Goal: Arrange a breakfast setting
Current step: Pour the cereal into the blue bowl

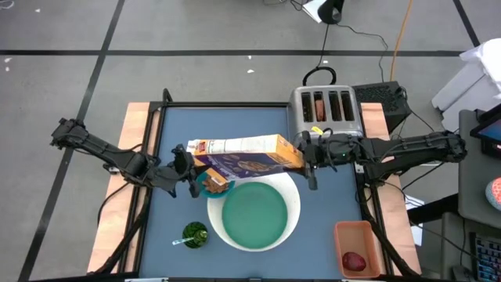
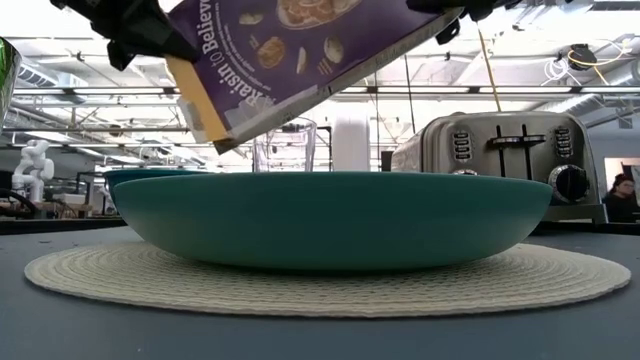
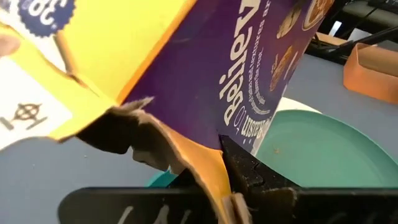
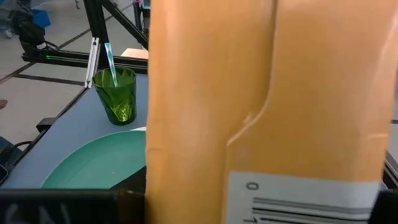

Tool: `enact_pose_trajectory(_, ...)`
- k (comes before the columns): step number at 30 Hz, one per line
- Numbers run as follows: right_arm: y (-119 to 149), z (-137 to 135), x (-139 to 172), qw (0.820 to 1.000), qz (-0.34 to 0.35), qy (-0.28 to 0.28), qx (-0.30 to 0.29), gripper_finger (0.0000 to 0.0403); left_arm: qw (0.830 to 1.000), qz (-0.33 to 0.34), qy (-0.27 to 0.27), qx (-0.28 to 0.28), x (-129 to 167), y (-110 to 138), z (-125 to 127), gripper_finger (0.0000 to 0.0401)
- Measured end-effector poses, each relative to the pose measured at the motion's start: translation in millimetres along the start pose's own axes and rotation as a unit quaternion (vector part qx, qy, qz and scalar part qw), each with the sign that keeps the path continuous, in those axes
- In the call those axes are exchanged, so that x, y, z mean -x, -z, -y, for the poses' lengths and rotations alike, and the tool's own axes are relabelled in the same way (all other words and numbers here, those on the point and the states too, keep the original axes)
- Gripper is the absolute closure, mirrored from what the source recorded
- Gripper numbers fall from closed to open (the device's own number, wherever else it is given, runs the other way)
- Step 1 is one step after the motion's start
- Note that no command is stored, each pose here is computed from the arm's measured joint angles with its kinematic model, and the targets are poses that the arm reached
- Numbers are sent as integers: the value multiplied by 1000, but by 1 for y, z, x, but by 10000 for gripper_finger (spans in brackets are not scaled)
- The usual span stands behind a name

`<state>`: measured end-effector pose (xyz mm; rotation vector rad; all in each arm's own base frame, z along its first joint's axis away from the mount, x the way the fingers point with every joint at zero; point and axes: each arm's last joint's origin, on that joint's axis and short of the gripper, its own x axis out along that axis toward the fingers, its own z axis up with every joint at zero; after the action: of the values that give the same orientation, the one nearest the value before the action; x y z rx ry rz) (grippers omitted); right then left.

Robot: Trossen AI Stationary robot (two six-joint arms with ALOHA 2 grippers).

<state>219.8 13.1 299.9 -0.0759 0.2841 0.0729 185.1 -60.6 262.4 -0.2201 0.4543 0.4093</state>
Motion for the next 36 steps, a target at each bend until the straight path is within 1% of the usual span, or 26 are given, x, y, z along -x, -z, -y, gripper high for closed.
enact_pose_trajectory(4,-1,0,0,1000,6,0,0,232,1000,2,2,-7,0,0,0,400)
enact_pose_trajectory(9,-8,0,1,999,41,0,2,232,1000,-3,7,-5,0,0,0,400)
enact_pose_trajectory(20,-16,1,2,996,84,4,3,232,1000,3,12,-18,0,-1,1,400)
enact_pose_trajectory(25,-15,1,0,997,75,9,2,232,999,23,-8,-43,1,-3,-1,400)
enact_pose_trajectory(28,-14,1,-3,998,68,11,1,232,998,40,-10,-49,5,-7,-3,400)
enact_pose_trajectory(31,-15,2,-3,997,75,12,2,232,998,46,-4,-39,7,-9,-4,400)
enact_pose_trajectory(33,-17,2,-1,997,82,10,2,232,999,32,2,-29,8,-7,-5,400)
enact_pose_trajectory(36,-17,1,1,996,85,10,1,232,1000,10,-2,-12,5,-3,-4,400)
